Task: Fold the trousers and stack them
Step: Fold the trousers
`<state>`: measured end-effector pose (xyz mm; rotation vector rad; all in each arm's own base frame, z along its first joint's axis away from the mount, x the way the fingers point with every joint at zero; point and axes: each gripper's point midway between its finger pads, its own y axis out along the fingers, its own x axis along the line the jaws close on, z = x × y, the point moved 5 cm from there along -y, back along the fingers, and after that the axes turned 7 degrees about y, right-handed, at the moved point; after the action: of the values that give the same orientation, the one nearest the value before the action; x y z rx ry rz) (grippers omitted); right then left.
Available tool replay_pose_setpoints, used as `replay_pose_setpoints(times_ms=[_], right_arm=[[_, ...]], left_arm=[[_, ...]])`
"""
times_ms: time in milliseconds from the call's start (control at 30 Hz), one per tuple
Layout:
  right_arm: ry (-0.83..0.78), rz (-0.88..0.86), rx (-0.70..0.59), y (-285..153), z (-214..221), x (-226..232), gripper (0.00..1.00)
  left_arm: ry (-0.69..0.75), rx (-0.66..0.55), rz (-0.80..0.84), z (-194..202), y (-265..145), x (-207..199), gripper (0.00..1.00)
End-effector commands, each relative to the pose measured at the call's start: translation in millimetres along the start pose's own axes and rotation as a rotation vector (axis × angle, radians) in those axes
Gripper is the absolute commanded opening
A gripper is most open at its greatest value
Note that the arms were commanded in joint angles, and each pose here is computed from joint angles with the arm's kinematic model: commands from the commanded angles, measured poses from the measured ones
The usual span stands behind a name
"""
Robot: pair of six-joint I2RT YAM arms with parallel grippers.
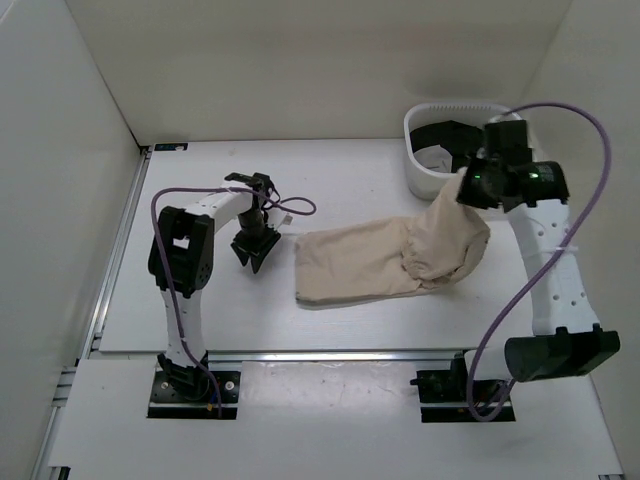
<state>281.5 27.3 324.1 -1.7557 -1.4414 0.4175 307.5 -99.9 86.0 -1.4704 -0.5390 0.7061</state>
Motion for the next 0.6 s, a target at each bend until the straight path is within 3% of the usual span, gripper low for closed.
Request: replay_pose_setpoints(times_ms=[0, 200, 367, 433, 467, 500, 567], right_arm=[[-0.150, 0.082, 0.111, -0.6, 37.2, 34.9, 0.00], [-0.275, -0.038, 0.176, 16.5, 97.1, 127.9, 0.00], [-0.389, -0.114, 0.253, 37.5, 146.0, 185.2, 0.00], [-0.411, -0.138, 0.271, 43.7, 163.6, 202.3, 0.00], [-0.406, -0.133, 0.282, 45.2, 170.0, 205.3, 0.00], [-0.370, -0.140, 0.269, 44.7, 170.7, 212.8, 0.00], [-0.342, -0.168, 0.241, 43.7, 175.5, 224.2, 0.00]], left_arm=[[-0.008, -0.082, 0.046, -28.0, 6.0, -3.3, 0.54], [0.060, -0.203, 0.273, -70.1, 9.2, -32.1, 0.54], [0.101, -0.201, 0.387, -85.0, 25.5, -50.1, 0.49], [0.101, -0.171, 0.399, -86.8, 38.6, -52.2, 0.40], [0.097, -0.160, 0.404, -86.2, 43.1, -52.1, 0.20], [0.094, -0.157, 0.420, -86.4, 45.9, -53.5, 0.14], [0.108, -0.140, 0.426, -87.1, 51.4, -60.2, 0.14]])
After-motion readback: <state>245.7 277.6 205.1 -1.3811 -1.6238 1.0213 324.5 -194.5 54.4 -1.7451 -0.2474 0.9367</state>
